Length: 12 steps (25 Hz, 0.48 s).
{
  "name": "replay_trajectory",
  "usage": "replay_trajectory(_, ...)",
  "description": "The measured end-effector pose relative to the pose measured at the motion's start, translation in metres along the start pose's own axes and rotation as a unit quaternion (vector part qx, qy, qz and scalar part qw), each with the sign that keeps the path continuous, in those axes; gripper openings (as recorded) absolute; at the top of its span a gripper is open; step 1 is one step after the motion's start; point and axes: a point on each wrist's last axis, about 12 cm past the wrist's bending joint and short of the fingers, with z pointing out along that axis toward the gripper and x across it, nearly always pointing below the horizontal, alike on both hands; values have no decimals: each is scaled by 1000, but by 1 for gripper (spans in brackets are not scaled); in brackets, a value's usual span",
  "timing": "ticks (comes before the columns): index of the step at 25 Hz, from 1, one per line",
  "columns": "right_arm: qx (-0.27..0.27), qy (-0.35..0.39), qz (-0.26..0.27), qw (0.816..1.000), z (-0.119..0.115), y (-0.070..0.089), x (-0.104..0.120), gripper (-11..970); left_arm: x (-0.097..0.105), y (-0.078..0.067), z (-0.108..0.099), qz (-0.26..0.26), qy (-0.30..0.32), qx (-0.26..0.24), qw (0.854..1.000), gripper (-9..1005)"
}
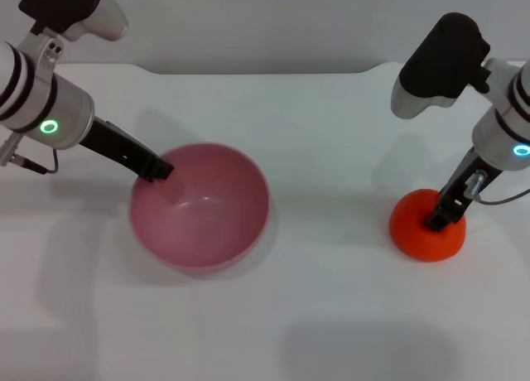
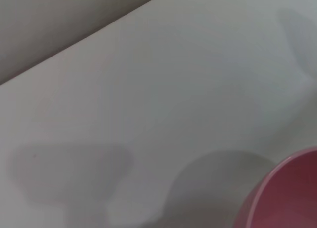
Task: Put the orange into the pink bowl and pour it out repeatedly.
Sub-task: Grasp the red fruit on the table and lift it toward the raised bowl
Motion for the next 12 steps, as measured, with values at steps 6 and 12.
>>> replay_trajectory(6,9,9,-27,1000,6,7,-3,498,1,-2,1,1,3,3,1000,41)
replay_trajectory(12,14,11,-39,999,8,11,-4,339,0,-5,3,3,8,4,1000,41)
